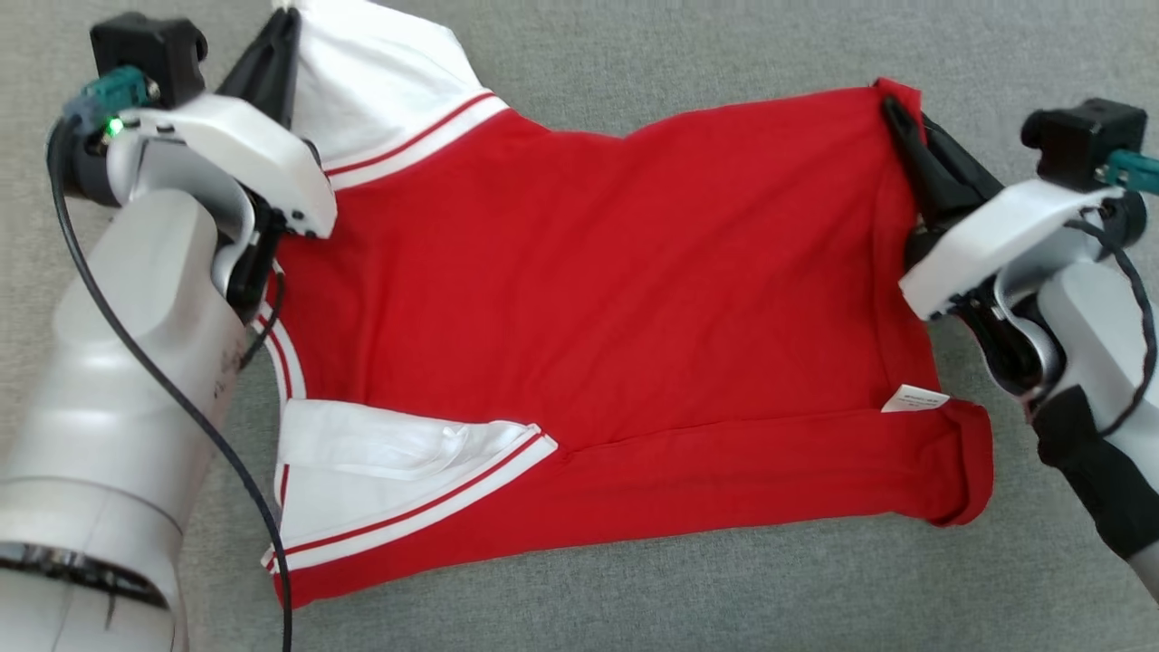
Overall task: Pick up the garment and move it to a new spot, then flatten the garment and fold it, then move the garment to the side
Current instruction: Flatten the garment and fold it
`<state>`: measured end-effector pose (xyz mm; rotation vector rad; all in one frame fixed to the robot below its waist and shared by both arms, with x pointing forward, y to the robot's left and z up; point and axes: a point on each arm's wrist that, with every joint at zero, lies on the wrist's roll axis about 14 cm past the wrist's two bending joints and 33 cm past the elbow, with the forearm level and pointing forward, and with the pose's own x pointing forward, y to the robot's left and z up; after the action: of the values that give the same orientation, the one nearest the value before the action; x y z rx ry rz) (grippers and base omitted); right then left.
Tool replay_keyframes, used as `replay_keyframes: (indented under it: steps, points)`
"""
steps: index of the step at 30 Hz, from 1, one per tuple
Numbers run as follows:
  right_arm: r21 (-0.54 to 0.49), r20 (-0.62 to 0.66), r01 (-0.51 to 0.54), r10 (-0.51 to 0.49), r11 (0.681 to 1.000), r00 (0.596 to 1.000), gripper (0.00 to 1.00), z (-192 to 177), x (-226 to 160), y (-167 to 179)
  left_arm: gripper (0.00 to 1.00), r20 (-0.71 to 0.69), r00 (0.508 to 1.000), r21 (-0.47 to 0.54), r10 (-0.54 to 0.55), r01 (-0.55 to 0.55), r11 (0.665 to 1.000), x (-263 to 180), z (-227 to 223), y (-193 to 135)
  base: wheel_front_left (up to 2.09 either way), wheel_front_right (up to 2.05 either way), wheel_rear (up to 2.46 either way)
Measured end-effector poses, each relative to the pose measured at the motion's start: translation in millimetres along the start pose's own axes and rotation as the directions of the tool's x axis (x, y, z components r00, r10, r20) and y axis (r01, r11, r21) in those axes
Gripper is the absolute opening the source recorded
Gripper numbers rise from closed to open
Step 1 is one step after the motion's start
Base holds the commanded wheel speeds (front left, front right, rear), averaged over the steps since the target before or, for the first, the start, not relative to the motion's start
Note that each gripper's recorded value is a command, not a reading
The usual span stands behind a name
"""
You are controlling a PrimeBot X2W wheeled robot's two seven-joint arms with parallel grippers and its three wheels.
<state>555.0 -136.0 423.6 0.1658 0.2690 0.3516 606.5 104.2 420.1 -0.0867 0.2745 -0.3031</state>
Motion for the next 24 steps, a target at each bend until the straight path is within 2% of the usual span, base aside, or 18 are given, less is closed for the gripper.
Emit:
replay_keyframes:
  steps: [6, 9, 12, 17, 24]
  points:
    - [-0.053, 0.022, -0.042, 0.043, 0.998, 0.999, 0.00, 1, -27, 6, 0.00, 0.114, 0.993, -0.053, -0.005, 0.011, 0.999, -35, 18, -2, 0.00, 0.00, 0.00]
    - [-0.078, 0.009, -0.055, 0.056, 0.995, 0.998, 0.00, -7, -42, 7, 0.00, 0.144, 0.990, -0.078, 0.006, 0.005, 0.997, -60, 12, -6, 0.00, 0.00, 0.00]
    - [-0.026, 0.028, -0.057, 0.058, 0.998, 0.998, 0.00, -10, -53, 13, 0.00, 0.160, 0.987, -0.094, 0.024, -0.009, 0.995, -88, 6, -7, 0.00, 0.00, 0.00]
    - [-0.054, 0.100, -0.057, 0.062, 0.997, 0.993, 0.00, 20, -62, 12, 0.00, 0.256, 0.966, -0.051, 0.046, -0.034, 0.998, -130, 48, -9, 0.00, 0.00, 0.00]
    - [-0.061, 0.104, -0.080, 0.086, 0.995, 0.991, 0.00, 26, -79, 27, 0.00, 0.274, 0.960, -0.053, 0.064, -0.052, 0.997, -172, 67, -19, 0.00, 0.00, 0.00]
